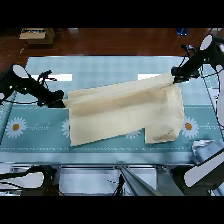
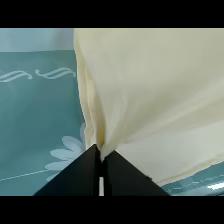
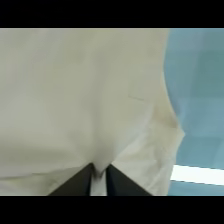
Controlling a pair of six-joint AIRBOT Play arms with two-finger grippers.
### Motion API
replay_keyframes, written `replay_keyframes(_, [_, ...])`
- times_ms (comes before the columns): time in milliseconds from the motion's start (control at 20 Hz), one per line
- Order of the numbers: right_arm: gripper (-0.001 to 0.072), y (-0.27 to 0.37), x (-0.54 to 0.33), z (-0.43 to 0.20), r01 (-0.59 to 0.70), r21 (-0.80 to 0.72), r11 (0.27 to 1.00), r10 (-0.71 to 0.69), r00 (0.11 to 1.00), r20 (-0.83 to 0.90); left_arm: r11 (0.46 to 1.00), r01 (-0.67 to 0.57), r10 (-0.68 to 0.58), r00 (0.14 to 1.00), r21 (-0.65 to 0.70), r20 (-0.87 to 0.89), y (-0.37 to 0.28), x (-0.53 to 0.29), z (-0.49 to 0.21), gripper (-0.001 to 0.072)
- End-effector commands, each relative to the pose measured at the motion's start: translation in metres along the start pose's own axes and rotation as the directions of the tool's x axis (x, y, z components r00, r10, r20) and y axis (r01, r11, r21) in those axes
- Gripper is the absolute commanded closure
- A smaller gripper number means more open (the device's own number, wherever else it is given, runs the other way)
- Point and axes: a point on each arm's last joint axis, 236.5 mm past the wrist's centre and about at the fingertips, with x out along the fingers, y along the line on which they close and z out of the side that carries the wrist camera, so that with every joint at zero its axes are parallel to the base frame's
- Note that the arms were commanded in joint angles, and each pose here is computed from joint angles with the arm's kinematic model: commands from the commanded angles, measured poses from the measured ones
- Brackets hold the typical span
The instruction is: Fold the shirts.
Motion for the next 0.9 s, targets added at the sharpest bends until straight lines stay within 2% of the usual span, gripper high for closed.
replay_keyframes(0, [0.0418, 0.000, 0.001, -0.004, -0.006, -0.027, 1.000, 0.005, 1.000, -0.020, 1.000, -0.006, 0.006, 1.000, -0.002, 0.002, 0.002, 0.000, 0.000, 0.0484])
replay_keyframes(50, [0.0408, -0.002, -0.001, -0.014, -0.010, -0.066, 0.998, 0.006, 0.998, -0.058, 1.000, -0.005, 0.005, 1.000, 0.001, -0.017, 0.001, -0.001, -0.004, 0.0388])
replay_keyframes(200, [0.0405, -0.024, -0.020, -0.051, -0.006, -0.039, 0.999, -0.002, 0.983, -0.183, 0.999, 0.006, 0.001, 0.990, 0.052, -0.144, 0.001, -0.006, -0.036, 0.0370])
replay_keyframes(300, [0.0402, -0.045, -0.038, -0.069, -0.013, 0.022, 1.000, 0.017, 0.978, -0.210, 0.999, 0.007, 0.000, 0.986, 0.043, -0.167, 0.006, -0.013, -0.052, 0.0370])
replay_keyframes(400, [0.0337, -0.065, -0.053, -0.085, -0.045, 0.087, 0.995, 0.059, 0.984, -0.170, 1.000, 0.015, -0.011, 0.987, 0.022, -0.162, 0.015, -0.015, -0.074, 0.0242])
replay_keyframes(500, [0.0256, -0.078, -0.057, -0.099, -0.128, 0.162, 0.978, 0.145, 0.985, -0.098, 0.999, 0.033, -0.036, 0.982, -0.020, -0.187, 0.029, -0.008, -0.108, 0.0240])
replay_keyframes(600, [0.0256, -0.085, -0.052, -0.116, -0.214, 0.222, 0.951, 0.231, 0.971, -0.055, 0.994, 0.069, -0.087, 0.971, -0.090, -0.221, 0.035, 0.005, -0.144, 0.0238])
replay_keyframes(700, [0.0256, -0.089, -0.044, -0.128, -0.268, 0.276, 0.923, 0.285, 0.958, -0.021, 0.981, 0.140, -0.172, 0.950, -0.136, -0.260, 0.025, 0.022, -0.172, 0.0112])
replay_keyframes(850, [0.0258, -0.089, -0.035, -0.132, -0.296, 0.291, 0.910, 0.309, 0.951, 0.002, 0.967, 0.193, -0.231, 0.938, -0.164, -0.259, 0.013, 0.047, -0.184, 0.0113])
